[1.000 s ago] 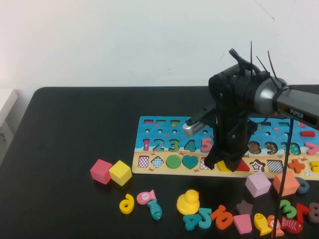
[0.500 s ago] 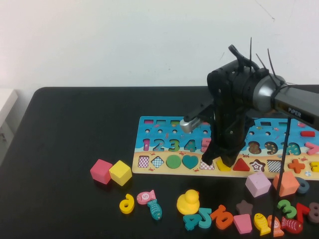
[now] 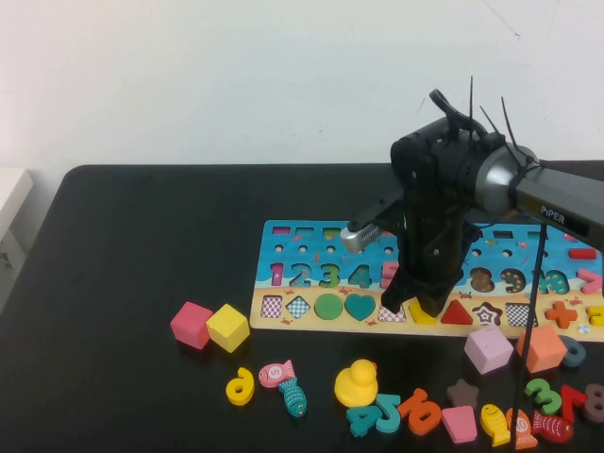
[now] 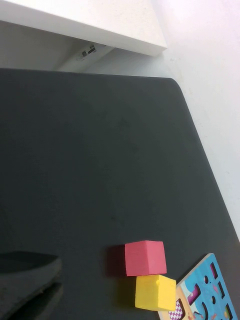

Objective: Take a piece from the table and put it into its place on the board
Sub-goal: Place the "Pentagon" into the hole of the Pentagon

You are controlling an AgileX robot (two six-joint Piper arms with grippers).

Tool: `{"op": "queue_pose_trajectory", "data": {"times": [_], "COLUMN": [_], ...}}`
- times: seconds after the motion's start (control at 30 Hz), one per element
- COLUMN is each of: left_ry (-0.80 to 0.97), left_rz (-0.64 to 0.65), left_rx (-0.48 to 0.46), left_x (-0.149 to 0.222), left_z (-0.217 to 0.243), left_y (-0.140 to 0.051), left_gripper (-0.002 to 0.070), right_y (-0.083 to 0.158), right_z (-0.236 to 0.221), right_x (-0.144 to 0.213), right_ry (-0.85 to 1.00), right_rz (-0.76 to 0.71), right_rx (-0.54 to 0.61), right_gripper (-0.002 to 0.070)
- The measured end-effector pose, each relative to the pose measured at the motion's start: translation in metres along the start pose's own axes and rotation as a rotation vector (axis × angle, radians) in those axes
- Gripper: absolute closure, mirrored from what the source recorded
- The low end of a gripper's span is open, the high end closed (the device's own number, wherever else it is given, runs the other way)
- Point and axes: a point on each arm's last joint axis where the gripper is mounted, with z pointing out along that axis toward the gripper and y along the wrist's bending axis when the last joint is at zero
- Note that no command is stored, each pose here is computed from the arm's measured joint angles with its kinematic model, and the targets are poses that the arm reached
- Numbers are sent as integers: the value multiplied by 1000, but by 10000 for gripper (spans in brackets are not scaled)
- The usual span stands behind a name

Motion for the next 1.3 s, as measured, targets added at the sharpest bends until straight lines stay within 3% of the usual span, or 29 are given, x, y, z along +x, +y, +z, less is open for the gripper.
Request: {"op": "queue_pose_trajectory", "data": {"times": [0.8, 1.1, 1.3], "left_ry": [0, 0, 0], "left_rz": [0, 0, 0], "left_rx": [0, 0, 0], "left_x": [0, 0, 0], "left_z": [0, 0, 0], "left_y": [0, 0, 0], "left_gripper": [677, 677, 677], "right_y": [3, 5, 11], "right_z": [0, -42, -24], "right_x": [-3, 6, 15], "right_ry": [-39, -91, -28], "right_rz": [-14, -24, -28], "right_rx": [-31, -33, -79], "right_gripper": [657, 657, 658]}}
